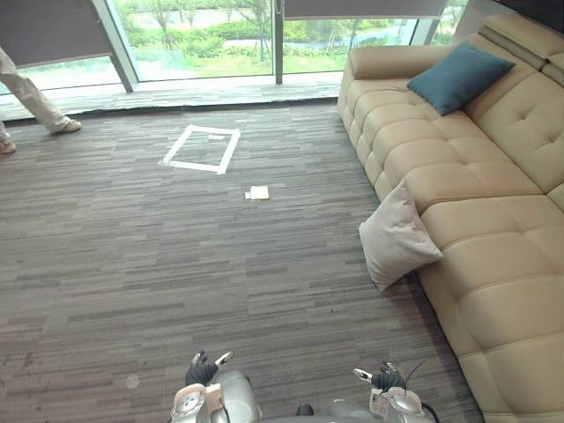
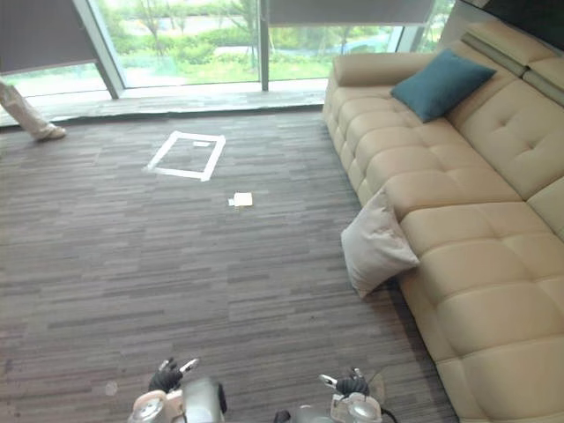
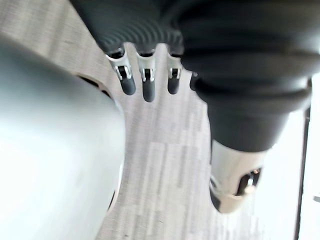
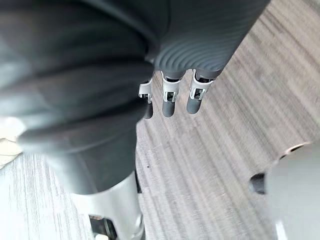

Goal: Pick up cushions and gather them together orderly.

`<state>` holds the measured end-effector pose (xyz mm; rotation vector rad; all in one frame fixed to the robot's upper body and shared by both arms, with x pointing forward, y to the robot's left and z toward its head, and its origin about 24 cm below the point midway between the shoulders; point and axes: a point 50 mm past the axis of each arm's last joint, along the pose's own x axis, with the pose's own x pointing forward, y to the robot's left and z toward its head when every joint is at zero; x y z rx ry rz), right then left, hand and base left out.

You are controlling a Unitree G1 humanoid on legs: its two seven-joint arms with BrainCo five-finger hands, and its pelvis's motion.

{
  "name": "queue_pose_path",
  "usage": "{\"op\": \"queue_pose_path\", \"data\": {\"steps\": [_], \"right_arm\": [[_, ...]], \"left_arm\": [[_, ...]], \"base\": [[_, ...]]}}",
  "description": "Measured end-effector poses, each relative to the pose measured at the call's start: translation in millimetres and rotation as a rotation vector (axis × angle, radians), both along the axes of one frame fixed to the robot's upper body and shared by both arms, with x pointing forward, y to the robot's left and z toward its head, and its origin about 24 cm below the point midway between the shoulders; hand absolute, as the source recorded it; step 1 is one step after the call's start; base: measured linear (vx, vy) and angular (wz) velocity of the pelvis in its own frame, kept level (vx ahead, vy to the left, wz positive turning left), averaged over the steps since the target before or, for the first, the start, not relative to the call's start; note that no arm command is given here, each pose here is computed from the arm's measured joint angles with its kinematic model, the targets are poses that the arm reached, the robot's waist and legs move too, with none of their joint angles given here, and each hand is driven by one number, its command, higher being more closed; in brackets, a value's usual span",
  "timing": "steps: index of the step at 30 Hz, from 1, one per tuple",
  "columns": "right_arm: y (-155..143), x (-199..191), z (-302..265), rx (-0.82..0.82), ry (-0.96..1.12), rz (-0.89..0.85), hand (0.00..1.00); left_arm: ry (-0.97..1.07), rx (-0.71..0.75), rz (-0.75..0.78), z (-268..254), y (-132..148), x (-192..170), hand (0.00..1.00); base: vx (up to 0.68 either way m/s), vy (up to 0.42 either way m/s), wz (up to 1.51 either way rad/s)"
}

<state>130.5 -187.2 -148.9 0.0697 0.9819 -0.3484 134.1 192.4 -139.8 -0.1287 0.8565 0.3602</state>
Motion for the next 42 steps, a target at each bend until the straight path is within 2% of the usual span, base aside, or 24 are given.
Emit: {"op": "queue_pose_path", "data": {"steps": [3, 5, 8, 21, 22, 26, 37, 42], "right_arm": [[5, 2, 0, 0.004, -0.001, 0.021, 0.00], [17, -14, -6, 0.029, 0.038, 0.030, 0.00], [28, -11, -5, 0.056, 0.025, 0.045, 0.00], [16, 7, 5, 0.019, -0.060, 0.051, 0.00], [11, 9, 6, 0.008, -0.066, 0.048, 0.00], [4, 12, 8, -0.013, -0.074, 0.046, 0.00], [14, 4, 2, 0.015, -0.027, 0.047, 0.00], [34, -8, -4, 0.066, 0.009, 0.067, 0.00]], "left_arm": [[0.002, -0.012, 0.017, -1, -1, -2, 0.00], [0.013, 0.007, 0.020, -1, 8, -5, 0.00], [0.042, 0.032, 0.015, -3, 17, -6, 0.00], [0.144, 0.020, -0.034, -14, 9, -21, 0.00], [0.147, -0.005, -0.041, -15, 0, -21, 0.00], [0.107, -0.022, -0.020, -12, -6, -14, 0.00], [0.061, -0.011, -0.008, -8, -5, -8, 0.00], [0.092, 0.034, -0.004, -8, 15, -15, 0.00]], "base": [[0.42, 0.269, -1.02], [0.63, 0.379, -1.08], [0.56, 0.352, -0.86], [0.45, 0.084, -0.33], [0.56, -0.126, 0.09], [0.46, -0.153, -0.12], [0.32, 0.102, -0.87], [0.26, 0.306, -1.05]]}}
